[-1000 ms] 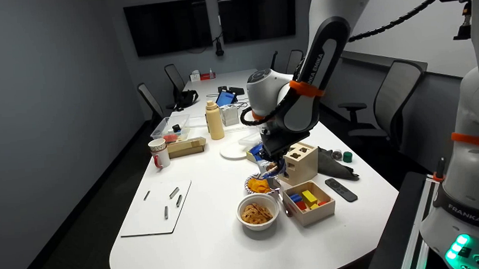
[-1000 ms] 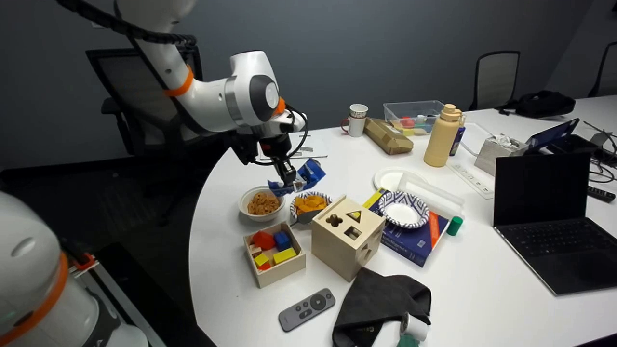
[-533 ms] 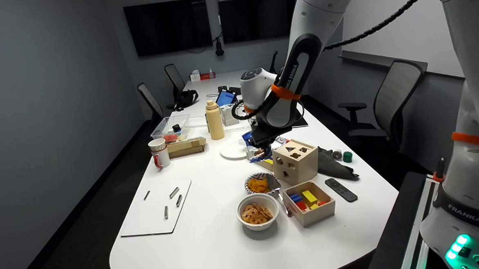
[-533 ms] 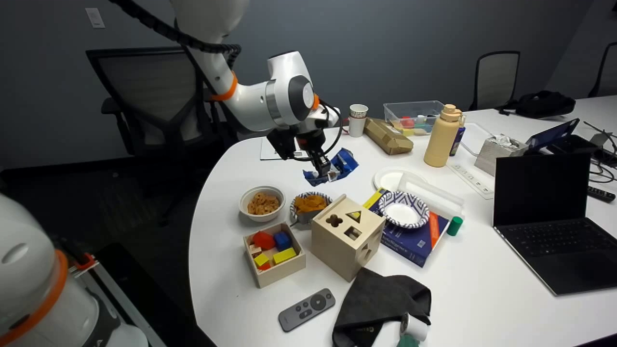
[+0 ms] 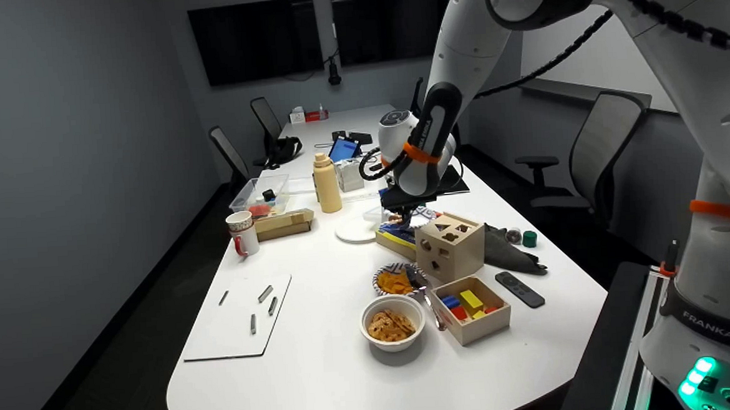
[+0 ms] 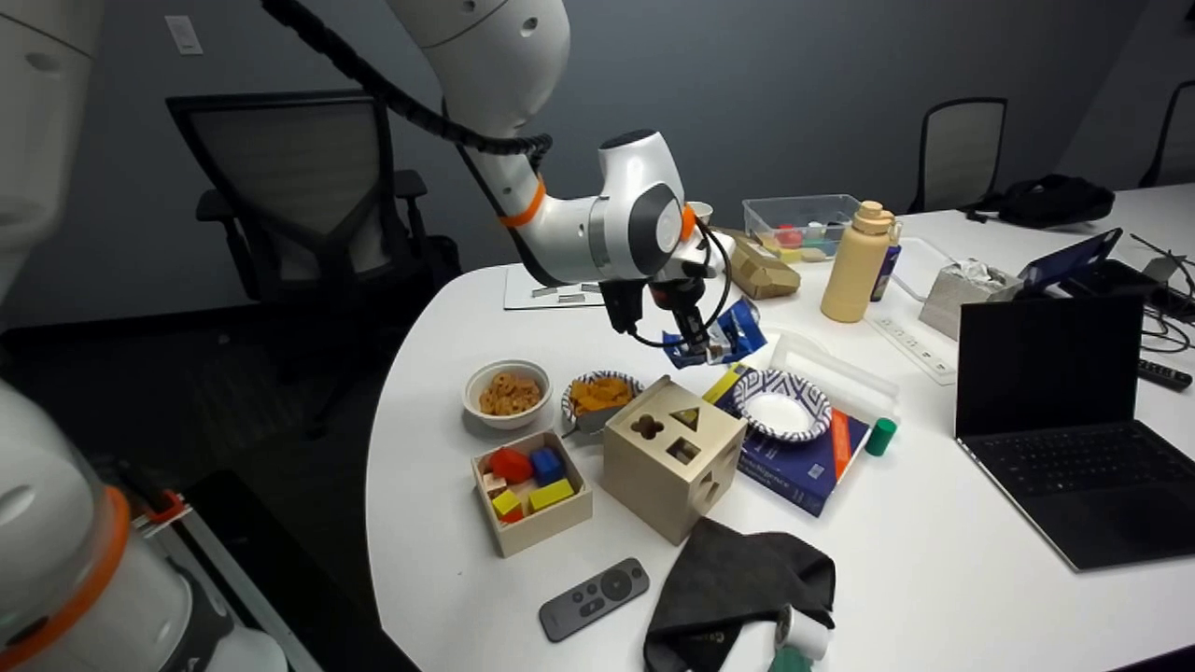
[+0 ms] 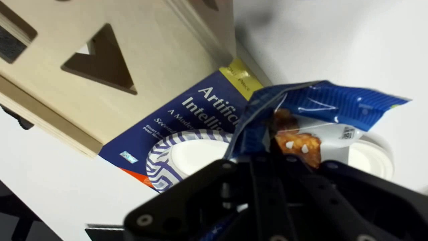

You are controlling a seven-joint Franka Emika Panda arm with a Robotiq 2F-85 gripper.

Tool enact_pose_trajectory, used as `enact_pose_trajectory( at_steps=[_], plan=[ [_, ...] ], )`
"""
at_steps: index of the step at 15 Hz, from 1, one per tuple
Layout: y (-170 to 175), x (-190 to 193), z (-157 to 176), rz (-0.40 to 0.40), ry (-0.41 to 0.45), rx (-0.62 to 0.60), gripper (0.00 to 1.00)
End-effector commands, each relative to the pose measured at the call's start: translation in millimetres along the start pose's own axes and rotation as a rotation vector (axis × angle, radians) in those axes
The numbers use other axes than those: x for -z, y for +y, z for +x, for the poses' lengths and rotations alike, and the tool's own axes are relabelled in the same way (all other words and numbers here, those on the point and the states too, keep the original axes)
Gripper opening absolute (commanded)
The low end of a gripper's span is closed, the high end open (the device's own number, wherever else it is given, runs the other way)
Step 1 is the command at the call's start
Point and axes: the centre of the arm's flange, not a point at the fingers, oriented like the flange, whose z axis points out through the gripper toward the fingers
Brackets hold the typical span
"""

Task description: Put the blue wrapper on the white plate

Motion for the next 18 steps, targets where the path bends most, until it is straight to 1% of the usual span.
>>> enact_pose_trajectory(
  at_steps=[1, 4, 7, 9, 12, 13, 14, 15, 18],
  plan=[
    [-7, -37, 33, 0.011, 0.048, -0.102, 0.01],
    [-5, -59, 46, -0.003, 0.062, -0.166, 0.01],
    [-2, -72, 51, -0.024, 0.082, -0.209, 0.01],
    [0, -75, 54, -0.047, 0.106, -0.227, 0.01],
    [3, -69, 57, -0.05, 0.141, -0.251, 0.01],
    [4, -66, 57, -0.051, 0.153, -0.264, 0.07],
    [3, -60, 57, -0.052, 0.168, -0.269, 0.28],
    [3, -56, 57, -0.058, 0.182, -0.272, 0.33],
    [3, -41, 51, -0.066, 0.212, -0.274, 0.58]
  ],
)
